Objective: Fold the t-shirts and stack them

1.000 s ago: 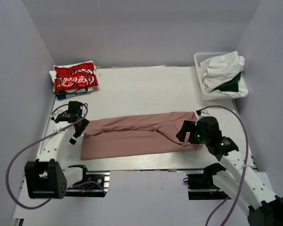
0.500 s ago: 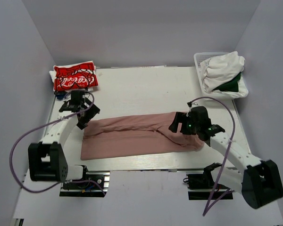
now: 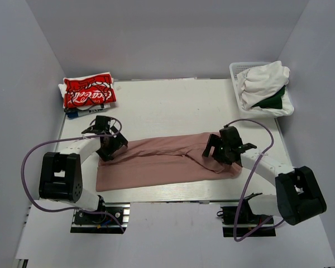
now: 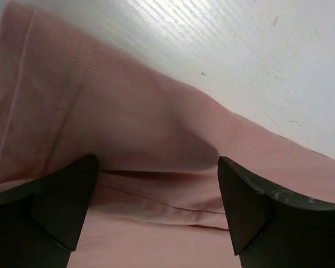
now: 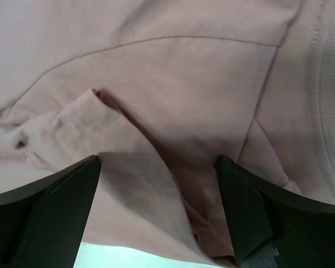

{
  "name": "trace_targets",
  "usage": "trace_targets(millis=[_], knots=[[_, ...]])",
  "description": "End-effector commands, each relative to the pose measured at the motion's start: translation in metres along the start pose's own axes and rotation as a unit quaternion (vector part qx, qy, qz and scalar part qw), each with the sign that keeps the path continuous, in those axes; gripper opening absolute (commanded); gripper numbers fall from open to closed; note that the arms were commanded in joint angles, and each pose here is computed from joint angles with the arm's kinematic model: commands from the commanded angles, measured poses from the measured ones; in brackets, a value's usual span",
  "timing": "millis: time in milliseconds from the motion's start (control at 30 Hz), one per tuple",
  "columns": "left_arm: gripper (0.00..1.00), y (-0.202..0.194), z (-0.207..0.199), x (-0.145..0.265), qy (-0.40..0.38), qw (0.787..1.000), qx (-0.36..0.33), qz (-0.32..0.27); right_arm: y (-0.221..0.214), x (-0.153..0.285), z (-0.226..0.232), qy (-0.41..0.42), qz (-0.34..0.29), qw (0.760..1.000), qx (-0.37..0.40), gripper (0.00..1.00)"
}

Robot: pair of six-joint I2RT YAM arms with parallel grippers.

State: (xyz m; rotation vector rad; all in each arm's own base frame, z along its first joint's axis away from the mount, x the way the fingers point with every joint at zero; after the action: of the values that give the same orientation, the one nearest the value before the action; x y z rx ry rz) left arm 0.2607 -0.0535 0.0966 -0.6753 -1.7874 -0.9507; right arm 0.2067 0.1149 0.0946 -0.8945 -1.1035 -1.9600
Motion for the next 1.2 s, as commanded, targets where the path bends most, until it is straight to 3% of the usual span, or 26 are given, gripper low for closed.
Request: trace_targets(millis=[0,133,267,333,367,400,467,500,700,733,767,800,833,867,933,967,1067,1133,1167], knots=[[1.00,-0.043,0.043,-0.016,0.119,0.990,0.014,0.069,-0.015,-0.009,-0.026,-0.096,0.031,0.994,-0.031,0.90],[1.00,-0.047,0.049,-0.014,0.154,0.985,0.013,0.076,-0.012,-0.032,-0.029,-0.132,0.068,0.988,-0.038,0.90],[1.00,-0.056,0.039,-0.005,0.136,0.987,-0.010,0.084,0.027,-0.059,-0.004,-0.109,0.038,0.993,-0.038,0.90],[1.00,-0.069,0.022,0.000,0.086,0.988,-0.042,0.122,0.054,-0.080,0.013,-0.099,0.023,0.994,-0.031,0.90],[1.00,-0.078,0.019,0.000,0.083,0.985,-0.053,0.144,0.055,-0.093,0.012,-0.110,0.033,0.993,-0.023,0.90],[1.00,-0.090,0.015,0.003,0.084,0.980,-0.078,0.162,0.088,-0.096,0.038,-0.083,-0.001,0.996,-0.012,0.90],[1.00,-0.107,0.020,0.009,0.110,0.968,-0.102,0.201,0.090,-0.121,0.034,-0.100,0.028,0.995,0.006,0.90],[1.00,-0.124,0.029,0.010,0.128,0.958,-0.121,0.227,0.123,-0.122,0.056,-0.078,0.000,0.996,0.039,0.90],[1.00,-0.177,0.042,0.035,0.113,0.922,-0.167,0.331,0.159,-0.178,0.079,-0.021,0.030,0.984,0.177,0.90],[1.00,-0.179,0.035,0.043,0.099,0.922,-0.192,0.323,0.161,-0.188,0.093,0.031,0.050,0.976,0.208,0.90],[1.00,-0.179,0.027,0.049,0.084,0.921,-0.204,0.320,0.171,-0.188,0.103,0.050,0.050,0.967,0.244,0.90],[1.00,-0.173,0.009,0.058,0.057,0.923,-0.226,0.305,0.158,-0.204,0.092,0.041,0.093,0.964,0.246,0.90],[1.00,-0.177,-0.003,0.067,0.027,0.916,-0.261,0.304,0.180,-0.197,0.118,0.074,0.063,0.956,0.278,0.90],[1.00,-0.178,-0.014,0.073,0.003,0.910,-0.284,0.301,0.177,-0.196,0.120,0.078,0.074,0.949,0.298,0.90],[1.00,-0.176,-0.040,0.085,-0.060,0.890,-0.347,0.288,0.191,-0.183,0.136,0.105,0.036,0.945,0.307,0.90],[1.00,-0.178,-0.044,0.088,-0.050,0.881,-0.373,0.286,0.198,-0.179,0.142,0.120,0.016,0.941,0.317,0.90],[1.00,-0.157,-0.068,0.093,0.023,0.884,-0.416,0.212,0.229,-0.127,0.176,0.165,-0.064,0.925,0.336,0.90],[1.00,-0.147,-0.068,0.088,0.092,0.878,-0.438,0.172,0.237,-0.105,0.188,0.164,-0.091,0.924,0.334,0.90],[1.00,-0.143,-0.079,0.090,0.088,0.879,-0.444,0.151,0.237,-0.093,0.191,0.157,-0.098,0.927,0.327,0.90]])
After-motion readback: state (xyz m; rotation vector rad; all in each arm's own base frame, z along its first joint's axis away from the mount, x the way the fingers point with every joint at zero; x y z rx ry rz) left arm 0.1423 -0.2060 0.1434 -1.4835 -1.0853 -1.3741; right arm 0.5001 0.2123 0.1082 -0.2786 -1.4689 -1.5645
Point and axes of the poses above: each gripper's point midway between its finger pads, its own x axis back along the fingers, its own z axis along the line the jaws close on, y = z × x, the point moved 8 cm from there along x, back along the fingers, and after that the axes turned 7 degrees about -x, right-handed, at the moved point
